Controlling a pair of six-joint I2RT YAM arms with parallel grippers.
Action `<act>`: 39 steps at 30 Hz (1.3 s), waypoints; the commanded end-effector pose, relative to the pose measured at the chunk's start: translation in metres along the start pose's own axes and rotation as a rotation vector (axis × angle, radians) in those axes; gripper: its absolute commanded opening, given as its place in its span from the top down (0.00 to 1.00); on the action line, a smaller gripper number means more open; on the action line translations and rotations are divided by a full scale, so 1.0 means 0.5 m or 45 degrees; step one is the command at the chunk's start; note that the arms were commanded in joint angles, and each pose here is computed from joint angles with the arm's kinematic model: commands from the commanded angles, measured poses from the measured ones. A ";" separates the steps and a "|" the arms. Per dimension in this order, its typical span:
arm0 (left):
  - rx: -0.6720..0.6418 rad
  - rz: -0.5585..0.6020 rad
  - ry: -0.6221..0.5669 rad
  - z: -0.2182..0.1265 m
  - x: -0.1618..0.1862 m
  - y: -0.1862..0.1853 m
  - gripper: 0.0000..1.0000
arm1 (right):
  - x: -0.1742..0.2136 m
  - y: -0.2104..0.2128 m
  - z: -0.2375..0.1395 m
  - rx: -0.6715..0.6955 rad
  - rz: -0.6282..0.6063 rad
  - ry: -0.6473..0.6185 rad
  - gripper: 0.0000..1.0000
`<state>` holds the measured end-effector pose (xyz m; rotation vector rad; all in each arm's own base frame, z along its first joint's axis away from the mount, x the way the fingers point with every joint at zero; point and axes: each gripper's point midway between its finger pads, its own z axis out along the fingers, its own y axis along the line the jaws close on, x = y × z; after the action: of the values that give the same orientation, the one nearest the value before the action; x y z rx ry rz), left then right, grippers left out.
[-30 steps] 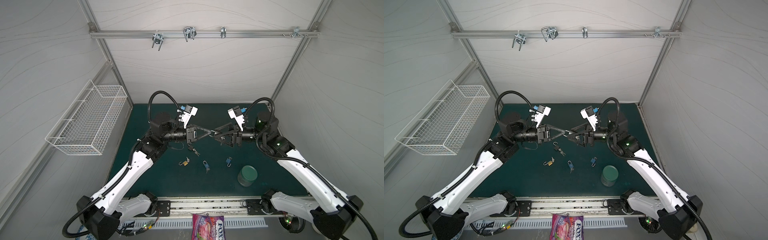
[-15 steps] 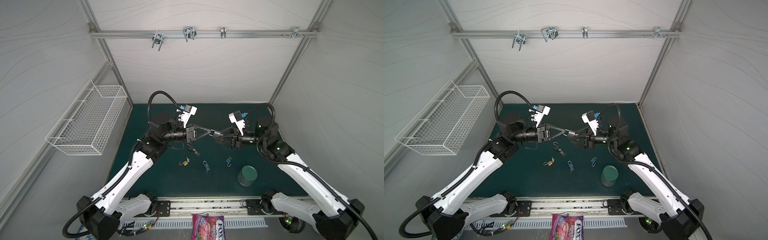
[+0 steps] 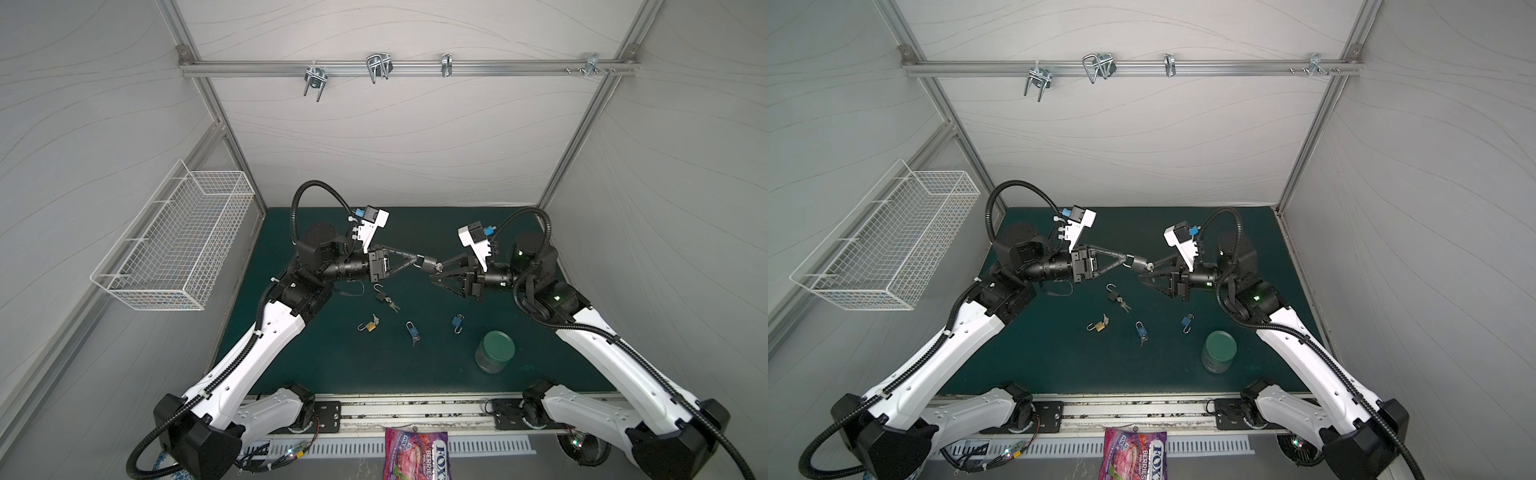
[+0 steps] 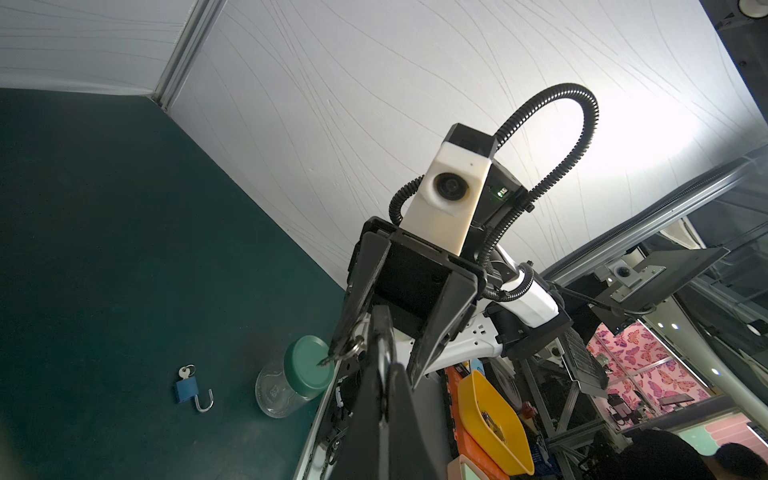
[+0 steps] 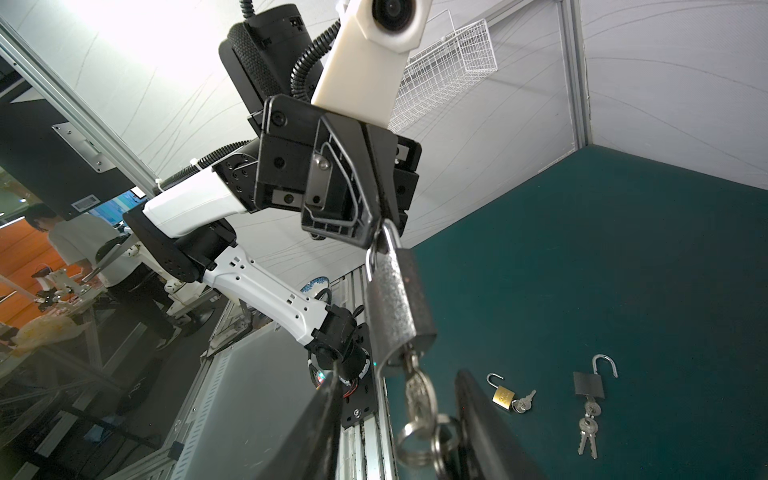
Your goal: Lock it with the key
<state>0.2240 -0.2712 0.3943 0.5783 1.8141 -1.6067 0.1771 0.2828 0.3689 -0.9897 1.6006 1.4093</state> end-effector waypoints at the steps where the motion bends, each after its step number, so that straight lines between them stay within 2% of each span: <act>1: 0.046 0.101 -0.064 -0.013 -0.035 -0.043 1.00 | 0.008 -0.001 0.003 -0.010 -0.007 0.008 0.55; 7: 0.040 0.107 -0.094 -0.019 -0.047 -0.045 1.00 | 0.022 -0.010 0.007 -0.002 0.012 0.025 0.56; 14: 0.032 0.103 -0.101 -0.019 -0.052 -0.042 1.00 | 0.024 -0.013 0.007 0.005 0.015 0.018 0.63; 32: -0.013 0.113 -0.122 -0.039 -0.053 -0.036 1.00 | 0.015 -0.018 -0.023 0.133 -0.019 -0.020 1.00; 39: -0.002 0.136 -0.126 -0.051 -0.050 -0.056 1.00 | 0.019 -0.037 -0.047 0.262 -0.024 -0.011 1.00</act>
<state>0.2290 -0.2553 0.3992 0.5189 1.8107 -1.5580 0.1866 0.2666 0.3542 -0.8930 1.6695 1.2788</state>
